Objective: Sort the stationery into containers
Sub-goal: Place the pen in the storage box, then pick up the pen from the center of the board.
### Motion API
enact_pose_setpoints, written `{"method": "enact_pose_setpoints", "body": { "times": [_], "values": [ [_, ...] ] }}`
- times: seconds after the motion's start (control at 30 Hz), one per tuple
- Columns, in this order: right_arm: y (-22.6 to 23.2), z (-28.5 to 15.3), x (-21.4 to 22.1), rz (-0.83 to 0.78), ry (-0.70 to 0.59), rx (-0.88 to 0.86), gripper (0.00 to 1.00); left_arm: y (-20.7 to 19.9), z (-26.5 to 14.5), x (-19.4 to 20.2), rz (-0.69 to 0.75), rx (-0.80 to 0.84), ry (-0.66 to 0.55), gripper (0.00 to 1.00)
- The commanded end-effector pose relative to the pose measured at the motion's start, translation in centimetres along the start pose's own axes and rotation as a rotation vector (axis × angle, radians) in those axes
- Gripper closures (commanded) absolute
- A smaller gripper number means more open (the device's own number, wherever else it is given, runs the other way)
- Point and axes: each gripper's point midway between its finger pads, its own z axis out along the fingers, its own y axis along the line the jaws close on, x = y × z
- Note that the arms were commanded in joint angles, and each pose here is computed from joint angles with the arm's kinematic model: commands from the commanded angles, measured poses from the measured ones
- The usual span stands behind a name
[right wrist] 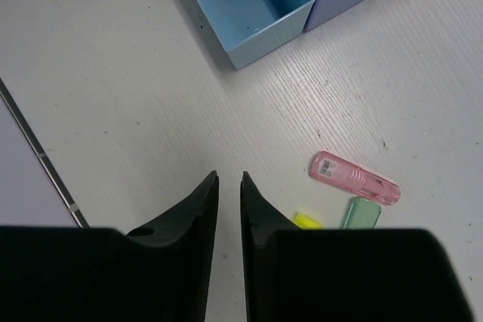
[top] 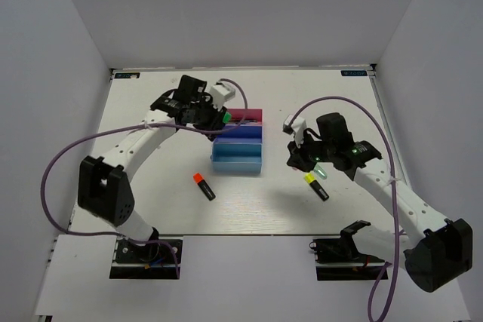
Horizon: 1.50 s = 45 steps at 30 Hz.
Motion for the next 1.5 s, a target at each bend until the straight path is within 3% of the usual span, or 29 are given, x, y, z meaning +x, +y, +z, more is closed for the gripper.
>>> {"method": "enact_pose_setpoints", "body": {
  "times": [0.0,0.2,0.33,0.47,0.5,0.63,0.7,0.8,0.83,0.97,1.03,1.07,1.1,1.13,1.17,1.2,1.27,1.3,1.37,1.4,1.43,1.47],
  "values": [
    [0.3,-0.3,0.0,-0.037,-0.018,-0.026,0.78,-2.2,1.1,-3.2,0.393,0.193,-0.119,1.00],
    [-0.5,-0.7,0.1,-0.028,-0.023,-0.001,0.75,-2.5,3.8,-4.6,0.748,0.174,-0.173,1.00],
    [-0.7,-0.9,-0.1,-0.031,-0.036,0.010,0.74,-2.3,5.4,-5.1,0.838,0.152,-0.155,1.00],
    [-1.0,-0.9,0.2,-0.022,-0.028,0.018,0.65,-1.6,8.0,-4.7,0.846,0.147,-0.107,0.96],
    [-1.1,-1.1,0.2,-0.021,-0.028,0.024,0.56,-1.7,8.2,-4.8,0.850,0.147,-0.110,0.93],
    [-1.3,-1.1,0.3,-0.014,-0.030,0.030,0.41,-0.8,9.9,-3.5,0.811,0.113,-0.100,0.71],
    [-1.4,-1.2,0.3,-0.008,-0.031,0.032,0.41,0.0,9.9,-4.7,0.802,0.057,-0.145,0.53],
    [-1.5,-1.3,0.3,0.000,-0.037,0.035,0.39,0.5,9.7,-4.7,0.755,0.037,-0.157,0.48],
    [-1.6,-1.3,0.3,0.001,-0.037,0.036,0.39,0.5,9.4,-4.8,0.751,0.033,-0.159,0.40],
    [-1.7,-1.4,0.3,0.016,-0.039,0.035,0.38,0.2,8.1,-5.5,0.708,0.019,-0.187,0.34],
    [-1.8,-1.4,0.5,0.025,-0.036,0.038,0.38,-0.1,6.3,-7.1,0.687,-0.014,-0.248,0.39],
    [-2.2,-1.5,0.6,0.031,-0.032,0.057,0.43,-0.3,5.6,-7.3,0.602,-0.036,-0.251,0.62],
    [-2.5,-1.6,0.7,0.040,-0.029,0.073,0.51,-0.4,4.4,-8.0,0.568,-0.067,-0.269,0.78],
    [-2.9,-1.6,0.9,0.068,-0.029,0.095,0.68,-0.2,2.8,-8.5,0.536,-0.141,-0.268,0.91],
    [-4.0,-1.6,1.1,0.083,-0.022,0.152,1.00,0.8,1.9,-8.2,0.413,-0.228,-0.248,1.00],
    [-5.0,-1.7,1.7,0.128,0.000,0.213,1.00,0.1,0.4,-8.0,0.291,-0.245,-0.245,1.00],
    [-6.0,-1.8,3.3,0.178,0.068,0.273,1.00,1.5,-2.5,-5.7,0.054,-0.413,-0.176,1.00],
    [-6.1,-2.0,3.9,0.205,0.102,0.281,1.00,0.6,-3.5,-3.2,-0.178,-0.421,-0.140,0.98],
    [-5.4,-1.7,5.4,0.246,0.196,0.244,1.00,1.1,-6.1,1.5,-0.335,-0.541,-0.052,0.79],
    [-5.4,-1.7,6.1,0.264,0.219,0.243,0.89,0.3,-6.0,5.3,-0.506,-0.552,-0.016,0.54],
    [-5.2,-1.3,6.9,0.276,0.250,0.229,0.77,-0.5,-7.0,6.3,-0.562,-0.533,-0.028,0.44],
    [-5.2,-1.2,7.8,0.262,0.280,0.224,0.64,-1.2,-6.9,7.2,-0.607,-0.512,-0.028,0.39]
  ]
}}
